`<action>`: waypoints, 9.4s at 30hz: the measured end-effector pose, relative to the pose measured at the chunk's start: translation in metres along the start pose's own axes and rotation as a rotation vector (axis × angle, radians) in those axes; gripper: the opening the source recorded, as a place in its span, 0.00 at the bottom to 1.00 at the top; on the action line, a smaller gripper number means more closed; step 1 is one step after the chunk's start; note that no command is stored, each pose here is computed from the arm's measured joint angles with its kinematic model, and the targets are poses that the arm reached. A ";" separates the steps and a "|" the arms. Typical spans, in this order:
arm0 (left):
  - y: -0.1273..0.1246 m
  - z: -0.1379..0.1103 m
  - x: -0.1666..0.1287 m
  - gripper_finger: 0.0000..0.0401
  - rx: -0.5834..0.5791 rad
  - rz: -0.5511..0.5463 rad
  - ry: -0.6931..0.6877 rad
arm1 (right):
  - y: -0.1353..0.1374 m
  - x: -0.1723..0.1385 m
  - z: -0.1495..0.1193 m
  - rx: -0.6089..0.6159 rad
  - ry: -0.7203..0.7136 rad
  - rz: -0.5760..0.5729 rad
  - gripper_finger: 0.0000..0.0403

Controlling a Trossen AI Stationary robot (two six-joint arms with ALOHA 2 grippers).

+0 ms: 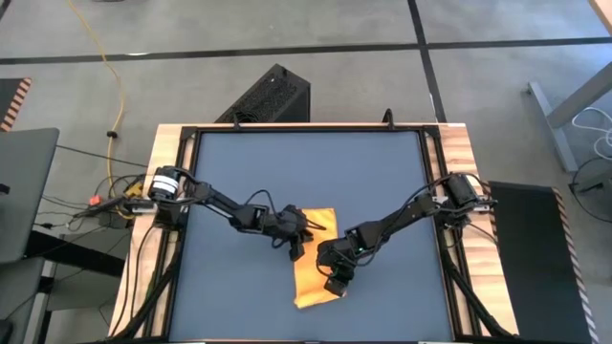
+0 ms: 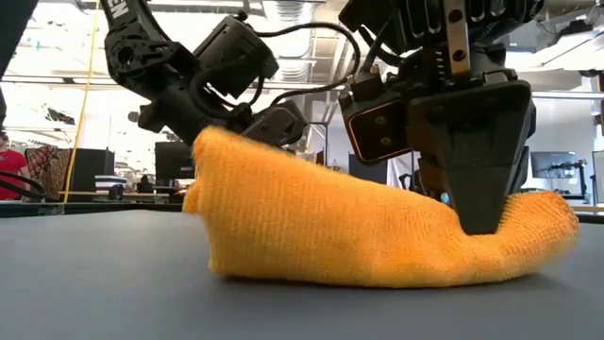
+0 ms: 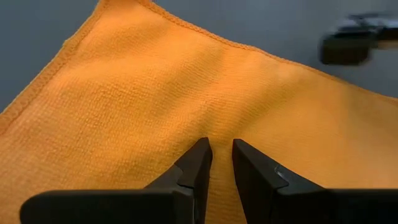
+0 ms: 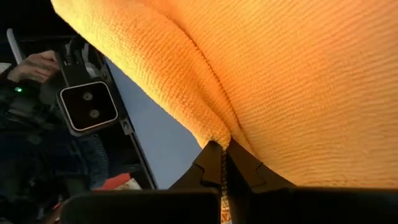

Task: Roll towel
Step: Roll the yellow microfiber towel

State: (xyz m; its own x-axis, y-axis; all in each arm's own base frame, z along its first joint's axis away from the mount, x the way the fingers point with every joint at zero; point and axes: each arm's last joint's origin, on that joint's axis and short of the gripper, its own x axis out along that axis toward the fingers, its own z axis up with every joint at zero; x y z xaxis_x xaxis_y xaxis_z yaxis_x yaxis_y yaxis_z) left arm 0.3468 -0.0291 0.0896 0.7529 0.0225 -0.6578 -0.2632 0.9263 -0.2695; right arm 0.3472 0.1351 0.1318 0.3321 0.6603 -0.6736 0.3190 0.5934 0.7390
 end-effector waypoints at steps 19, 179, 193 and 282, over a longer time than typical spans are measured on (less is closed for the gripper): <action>0.025 0.015 -0.003 0.16 -0.042 -0.025 0.000 | -0.002 -0.002 0.002 0.055 0.007 -0.001 0.06; -0.157 -0.020 -0.005 0.00 0.014 -0.448 0.153 | 0.059 0.006 -0.114 -1.274 -0.310 -0.710 0.57; -0.146 -0.039 -0.009 0.00 -0.136 -0.525 0.109 | 0.046 0.033 -0.107 -1.421 -0.306 -0.811 0.50; -0.239 -0.023 -0.065 0.29 1.804 -0.030 0.108 | -0.010 0.001 0.003 -0.453 0.078 0.037 0.06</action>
State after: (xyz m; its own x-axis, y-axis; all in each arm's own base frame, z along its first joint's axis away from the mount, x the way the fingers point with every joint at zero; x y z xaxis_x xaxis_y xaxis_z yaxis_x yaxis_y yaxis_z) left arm 0.3471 -0.2604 0.1810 0.6868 0.0464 -0.7254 0.7126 0.1533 0.6846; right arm 0.3470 0.1281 0.1239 0.2623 0.7076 -0.6561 -0.1179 0.6983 0.7060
